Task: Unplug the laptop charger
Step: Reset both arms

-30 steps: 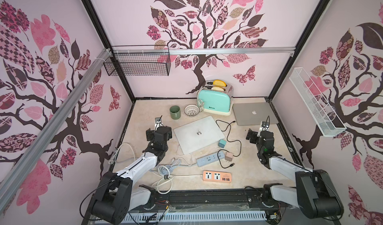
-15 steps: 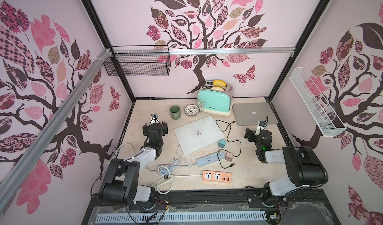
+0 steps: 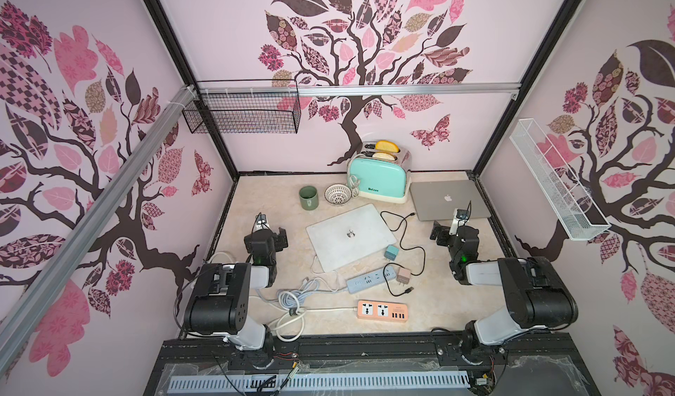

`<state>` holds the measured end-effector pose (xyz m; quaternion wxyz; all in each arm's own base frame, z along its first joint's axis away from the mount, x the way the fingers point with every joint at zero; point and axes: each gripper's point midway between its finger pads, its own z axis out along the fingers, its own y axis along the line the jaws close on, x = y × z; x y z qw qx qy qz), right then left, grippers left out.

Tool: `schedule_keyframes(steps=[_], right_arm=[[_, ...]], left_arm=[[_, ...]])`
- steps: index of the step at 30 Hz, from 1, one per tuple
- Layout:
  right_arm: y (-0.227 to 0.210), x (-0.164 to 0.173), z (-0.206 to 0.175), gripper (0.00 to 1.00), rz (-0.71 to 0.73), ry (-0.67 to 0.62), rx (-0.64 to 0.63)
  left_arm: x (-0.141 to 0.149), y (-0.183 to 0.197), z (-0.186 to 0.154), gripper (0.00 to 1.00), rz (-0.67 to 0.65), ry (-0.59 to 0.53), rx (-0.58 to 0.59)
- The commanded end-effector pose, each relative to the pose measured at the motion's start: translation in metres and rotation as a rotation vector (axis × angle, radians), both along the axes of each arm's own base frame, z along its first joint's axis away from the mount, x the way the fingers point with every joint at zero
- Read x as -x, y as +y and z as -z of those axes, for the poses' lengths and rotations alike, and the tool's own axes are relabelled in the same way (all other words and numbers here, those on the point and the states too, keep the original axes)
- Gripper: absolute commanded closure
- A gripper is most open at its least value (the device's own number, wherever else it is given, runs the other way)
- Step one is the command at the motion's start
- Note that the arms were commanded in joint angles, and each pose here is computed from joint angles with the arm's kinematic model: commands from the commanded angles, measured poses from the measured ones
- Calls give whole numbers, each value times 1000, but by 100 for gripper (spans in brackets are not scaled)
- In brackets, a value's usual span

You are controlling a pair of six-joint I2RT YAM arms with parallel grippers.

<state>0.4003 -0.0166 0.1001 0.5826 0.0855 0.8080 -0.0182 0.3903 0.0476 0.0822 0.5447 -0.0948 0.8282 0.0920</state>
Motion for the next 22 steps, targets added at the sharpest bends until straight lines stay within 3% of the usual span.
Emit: schedule_keyframes(steps=[1,22], right_arm=[[1,-5,-6,0,2,-18,9],[1,-4,-7,1,2,-23,8]], left_arm=[[-9,-13,-17,2,74,-89,35],[-9,-16,-19,2,85,-105,25]])
